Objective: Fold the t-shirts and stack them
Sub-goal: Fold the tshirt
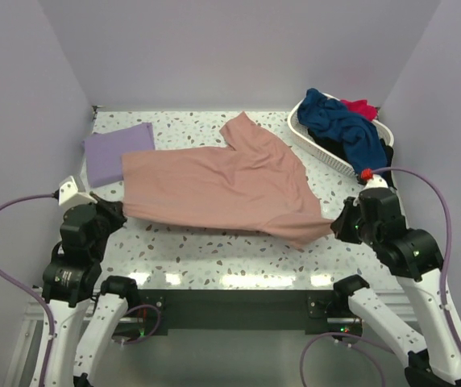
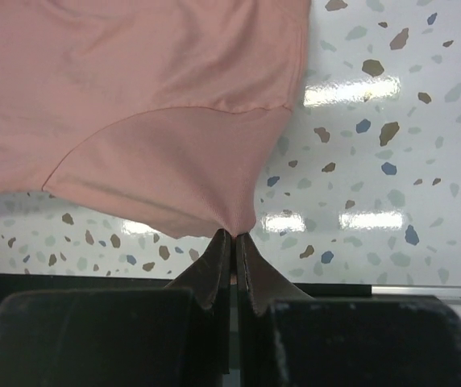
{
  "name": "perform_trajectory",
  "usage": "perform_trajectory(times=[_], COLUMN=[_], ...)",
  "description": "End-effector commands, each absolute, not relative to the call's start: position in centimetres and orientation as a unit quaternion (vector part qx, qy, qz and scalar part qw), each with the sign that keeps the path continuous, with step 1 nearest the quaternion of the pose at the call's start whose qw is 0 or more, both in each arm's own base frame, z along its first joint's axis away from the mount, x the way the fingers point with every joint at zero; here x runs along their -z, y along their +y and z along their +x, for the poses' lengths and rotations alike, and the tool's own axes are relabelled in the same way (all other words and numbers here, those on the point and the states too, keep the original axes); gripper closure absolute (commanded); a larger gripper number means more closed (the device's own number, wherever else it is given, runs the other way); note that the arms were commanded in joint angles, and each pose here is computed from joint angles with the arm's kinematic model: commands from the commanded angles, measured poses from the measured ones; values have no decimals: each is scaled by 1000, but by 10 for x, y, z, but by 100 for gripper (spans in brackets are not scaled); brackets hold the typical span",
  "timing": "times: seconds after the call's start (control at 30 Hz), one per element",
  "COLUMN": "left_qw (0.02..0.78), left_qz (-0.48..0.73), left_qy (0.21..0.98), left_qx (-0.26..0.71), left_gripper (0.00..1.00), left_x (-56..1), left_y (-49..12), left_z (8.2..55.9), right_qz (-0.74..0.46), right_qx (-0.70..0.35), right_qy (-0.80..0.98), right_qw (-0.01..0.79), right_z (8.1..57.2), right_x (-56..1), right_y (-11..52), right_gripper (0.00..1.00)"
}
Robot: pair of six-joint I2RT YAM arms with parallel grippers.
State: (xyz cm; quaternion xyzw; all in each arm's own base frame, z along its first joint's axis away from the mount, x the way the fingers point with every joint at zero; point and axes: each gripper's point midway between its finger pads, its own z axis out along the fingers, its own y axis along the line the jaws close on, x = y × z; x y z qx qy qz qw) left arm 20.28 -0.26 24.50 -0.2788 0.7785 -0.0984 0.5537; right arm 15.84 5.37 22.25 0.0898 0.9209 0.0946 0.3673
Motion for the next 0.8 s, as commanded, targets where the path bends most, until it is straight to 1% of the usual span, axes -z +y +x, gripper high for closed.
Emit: perform_trajectory(times=[0.0, 0.13, 0.23, 0.27, 0.33, 0.37, 0.43, 0.47, 0.53, 0.7, 0.77], left_qw=[528, 490, 474, 473, 460, 463, 447, 444, 435, 432, 433], left_qz=[-267, -256, -252, -254, -254, -254, -258, -259, -265, -281, -290], left_qy=[797, 822, 832, 831, 839, 837, 847, 848, 853, 851, 849], left_qx=[117, 132, 143, 146, 144, 145, 132, 128, 113, 99, 91], left_gripper=[100, 100, 100, 100, 100, 100, 100, 100, 100, 100, 100], left_x=[-235, -206, -190, -189, -179, -178, -163, -160, -150, -141, -139], left_y=[-13, -27, -35, -37, -39, -39, -38, -37, -34, -27, -20], left_z=[197, 208, 218, 222, 227, 232, 237, 240, 244, 256, 260], right_qz=[84, 68, 55, 51, 47, 44, 38, 35, 29, 17, 15], right_qx=[-103, -114, -115, -111, -117, -112, -112, -108, -107, -88, -86], right_qy=[919, 915, 916, 922, 916, 922, 920, 927, 927, 938, 937], right_qw=[372, 381, 381, 368, 380, 367, 372, 358, 358, 334, 339], right_z=[152, 174, 194, 202, 219, 228, 245, 253, 268, 301, 315], right_x=[-236, -235, -228, -220, -222, -212, -209, -200, -195, -174, -174], right_y=[54, 66, 74, 78, 85, 89, 95, 99, 105, 113, 115], right_gripper=[100, 100, 100, 100, 100, 100, 100, 100, 100, 100, 100])
